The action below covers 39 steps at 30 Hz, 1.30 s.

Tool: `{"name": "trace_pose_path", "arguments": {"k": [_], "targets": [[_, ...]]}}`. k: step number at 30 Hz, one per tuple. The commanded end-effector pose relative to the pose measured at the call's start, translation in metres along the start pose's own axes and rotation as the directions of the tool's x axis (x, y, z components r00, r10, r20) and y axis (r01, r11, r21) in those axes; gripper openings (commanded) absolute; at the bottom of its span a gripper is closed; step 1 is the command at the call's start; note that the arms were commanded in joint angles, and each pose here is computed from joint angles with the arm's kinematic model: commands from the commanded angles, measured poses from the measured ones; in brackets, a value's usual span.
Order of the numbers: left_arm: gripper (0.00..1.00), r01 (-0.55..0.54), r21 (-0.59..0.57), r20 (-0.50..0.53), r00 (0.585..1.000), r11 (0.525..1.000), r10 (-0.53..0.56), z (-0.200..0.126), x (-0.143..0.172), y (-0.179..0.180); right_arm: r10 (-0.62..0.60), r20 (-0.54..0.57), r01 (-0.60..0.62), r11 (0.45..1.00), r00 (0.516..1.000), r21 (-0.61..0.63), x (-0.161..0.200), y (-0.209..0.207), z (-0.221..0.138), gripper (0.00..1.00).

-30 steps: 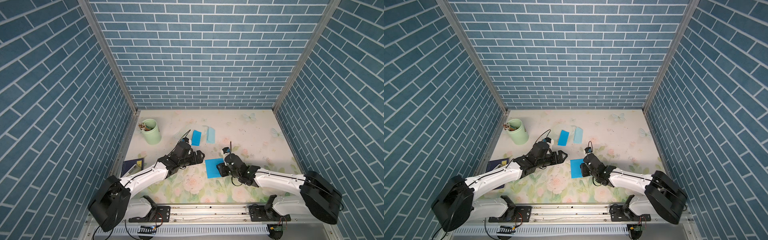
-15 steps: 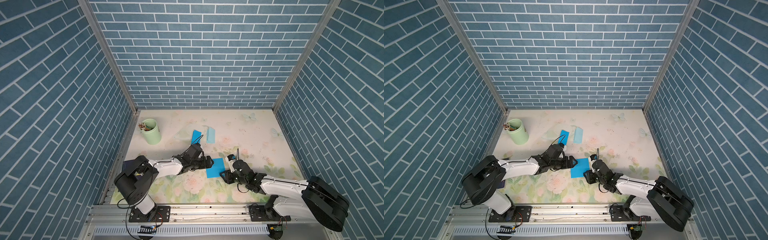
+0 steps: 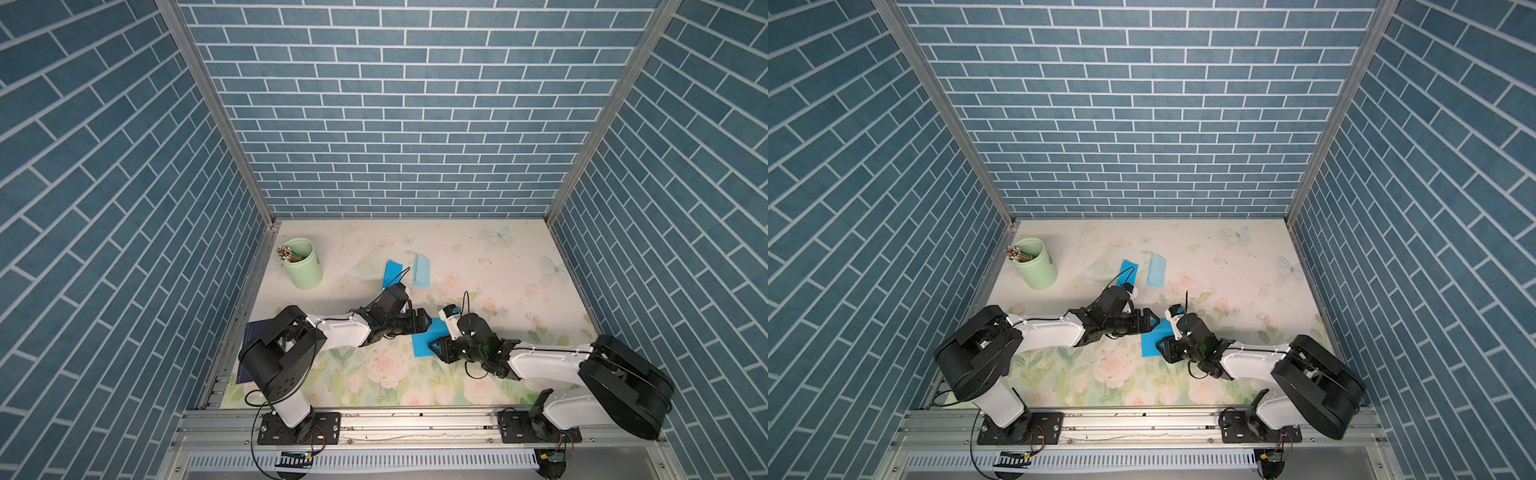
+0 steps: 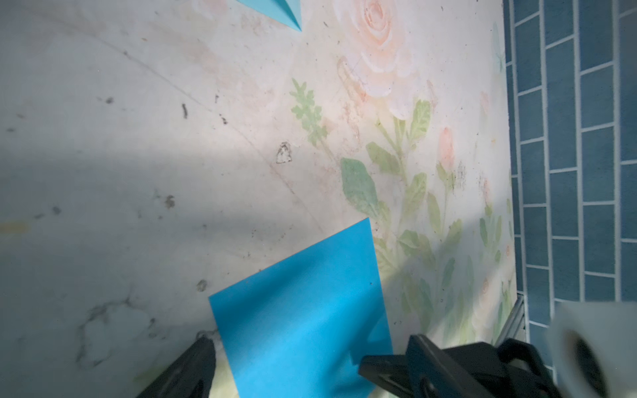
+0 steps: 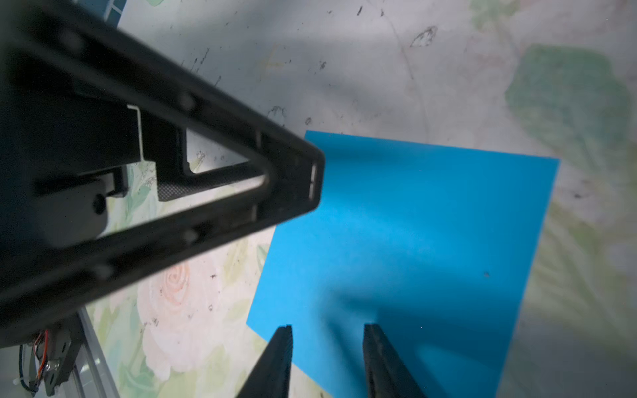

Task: Fold the square paper along the opposite sides
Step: Pick up the paper from the center of the board.

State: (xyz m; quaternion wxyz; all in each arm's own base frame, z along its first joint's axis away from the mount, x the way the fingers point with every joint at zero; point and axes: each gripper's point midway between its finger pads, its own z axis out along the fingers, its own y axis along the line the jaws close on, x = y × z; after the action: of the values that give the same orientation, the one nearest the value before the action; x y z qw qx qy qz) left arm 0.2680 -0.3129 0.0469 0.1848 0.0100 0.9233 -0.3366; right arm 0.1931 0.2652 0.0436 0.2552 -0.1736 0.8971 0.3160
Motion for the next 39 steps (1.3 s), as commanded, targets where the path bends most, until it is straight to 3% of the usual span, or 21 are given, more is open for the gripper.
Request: {"name": "trace_pose_path", "arguments": {"k": [1, 5, 12, 24, 28, 33, 39], "targets": [[0.92, 0.014, -0.110, -0.036, 0.999, 0.994, -0.018, -0.014, 0.012, 0.018, -0.008, 0.005, 0.007, 0.993, 1.000, 0.120, -0.014, -0.017, -0.026, 0.40], [0.95, 0.019, -0.104, -0.056, 0.998, 0.994, -0.025, -0.018, 0.023, 0.014, 0.047, -0.026, -0.042, 0.988, 0.999, 0.150, 0.003, -0.035, -0.032, 0.39], [1.00, 0.047, -0.067, -0.141, 0.988, 0.997, -0.056, 0.003, 0.045, 0.019, 0.090, -0.084, -0.082, 0.993, 0.992, 0.089, 0.031, -0.038, -0.017, 0.44], [0.96, 0.054, -0.045, -0.194, 0.979, 0.998, -0.061, 0.027, 0.053, 0.021, 0.090, -0.146, -0.095, 0.995, 0.985, -0.028, 0.045, -0.024, 0.015, 0.43], [0.94, 0.054, -0.075, -0.184, 0.981, 0.996, -0.067, 0.023, 0.050, 0.027, 0.075, -0.154, -0.081, 0.996, 0.985, -0.034, 0.042, -0.020, 0.018, 0.41], [0.95, 0.025, -0.151, -0.073, 0.997, 0.988, -0.036, -0.006, 0.019, 0.027, 0.042, -0.044, -0.039, 0.998, 0.998, 0.057, -0.002, -0.022, -0.011, 0.45], [1.00, 0.018, -0.161, -0.070, 0.997, 0.987, -0.030, -0.019, 0.014, 0.021, 0.140, -0.064, -0.134, 0.986, 0.988, 0.100, -0.002, -0.038, -0.024, 0.52]]}}
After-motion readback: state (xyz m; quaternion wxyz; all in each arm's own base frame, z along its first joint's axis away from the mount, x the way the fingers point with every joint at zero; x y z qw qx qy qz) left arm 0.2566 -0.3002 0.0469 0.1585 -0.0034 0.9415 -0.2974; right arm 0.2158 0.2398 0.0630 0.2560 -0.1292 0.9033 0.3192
